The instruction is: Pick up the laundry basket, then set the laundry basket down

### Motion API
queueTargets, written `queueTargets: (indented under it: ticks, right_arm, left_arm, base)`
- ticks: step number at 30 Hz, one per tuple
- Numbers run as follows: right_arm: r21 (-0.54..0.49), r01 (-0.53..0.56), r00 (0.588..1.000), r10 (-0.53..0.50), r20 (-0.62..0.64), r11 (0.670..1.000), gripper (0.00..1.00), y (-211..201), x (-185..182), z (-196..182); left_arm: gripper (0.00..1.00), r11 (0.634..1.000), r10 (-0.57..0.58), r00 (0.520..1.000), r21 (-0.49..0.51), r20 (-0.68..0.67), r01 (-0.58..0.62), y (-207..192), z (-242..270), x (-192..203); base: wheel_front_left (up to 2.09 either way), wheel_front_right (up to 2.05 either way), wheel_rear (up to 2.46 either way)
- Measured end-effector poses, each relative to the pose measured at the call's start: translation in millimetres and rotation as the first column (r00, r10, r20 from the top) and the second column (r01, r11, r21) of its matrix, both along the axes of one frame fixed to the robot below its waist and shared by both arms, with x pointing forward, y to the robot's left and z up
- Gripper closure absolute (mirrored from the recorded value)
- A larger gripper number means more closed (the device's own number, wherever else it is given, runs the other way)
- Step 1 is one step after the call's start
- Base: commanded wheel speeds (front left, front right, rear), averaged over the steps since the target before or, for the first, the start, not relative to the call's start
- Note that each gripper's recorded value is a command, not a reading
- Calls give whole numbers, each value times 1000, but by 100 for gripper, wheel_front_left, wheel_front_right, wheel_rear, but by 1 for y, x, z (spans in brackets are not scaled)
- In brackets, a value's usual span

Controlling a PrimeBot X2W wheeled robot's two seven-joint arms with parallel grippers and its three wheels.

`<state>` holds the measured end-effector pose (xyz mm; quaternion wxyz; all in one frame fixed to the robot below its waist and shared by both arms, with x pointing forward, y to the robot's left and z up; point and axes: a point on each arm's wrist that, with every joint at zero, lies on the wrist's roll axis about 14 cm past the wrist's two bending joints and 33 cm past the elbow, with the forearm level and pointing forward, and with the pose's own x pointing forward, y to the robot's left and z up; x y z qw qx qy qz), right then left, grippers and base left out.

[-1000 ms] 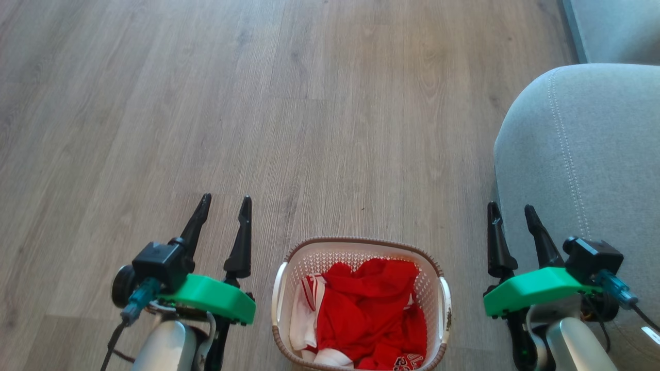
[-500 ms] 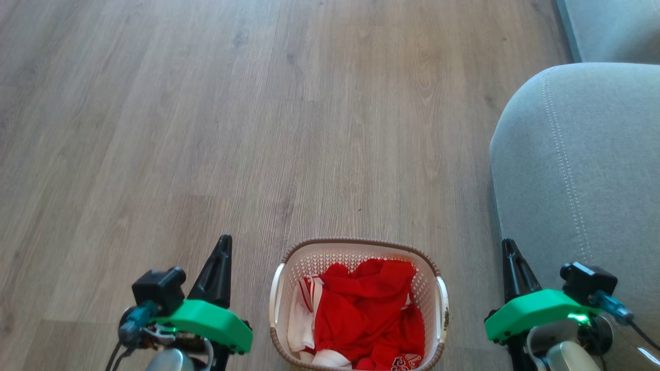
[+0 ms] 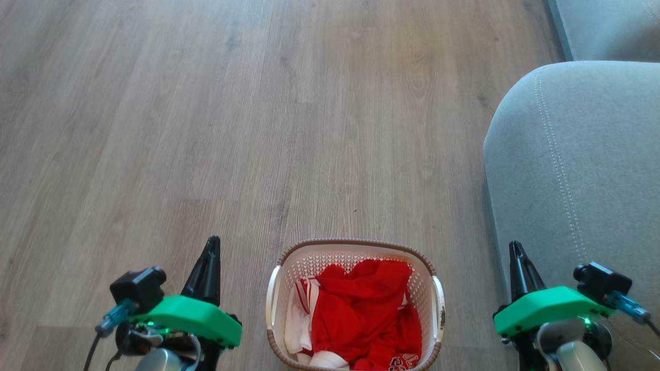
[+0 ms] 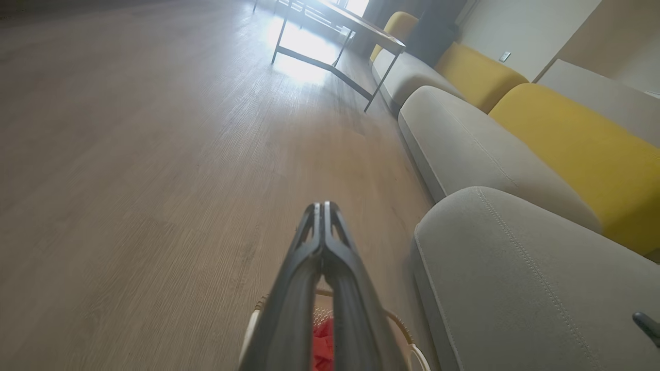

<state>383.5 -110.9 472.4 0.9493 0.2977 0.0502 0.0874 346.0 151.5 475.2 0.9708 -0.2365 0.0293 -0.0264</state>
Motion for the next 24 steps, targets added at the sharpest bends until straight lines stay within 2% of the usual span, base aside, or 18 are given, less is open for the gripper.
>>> queueTargets:
  ticks: [12, 24]
  right_arm:
    - [105, 44, 998, -40, -43, 994, 100, -11, 0, -2]
    - [210, 93, 994, -78, -79, 973, 100, -24, 0, -2]
  left_arm:
    - [100, 992, 16, 999, -126, -29, -19, 4, -1, 4]
    - [100, 967, 34, 998, -250, -61, -48, 8, -4, 6]
  base:
    - [0, 0, 0]
    - [0, 0, 0]
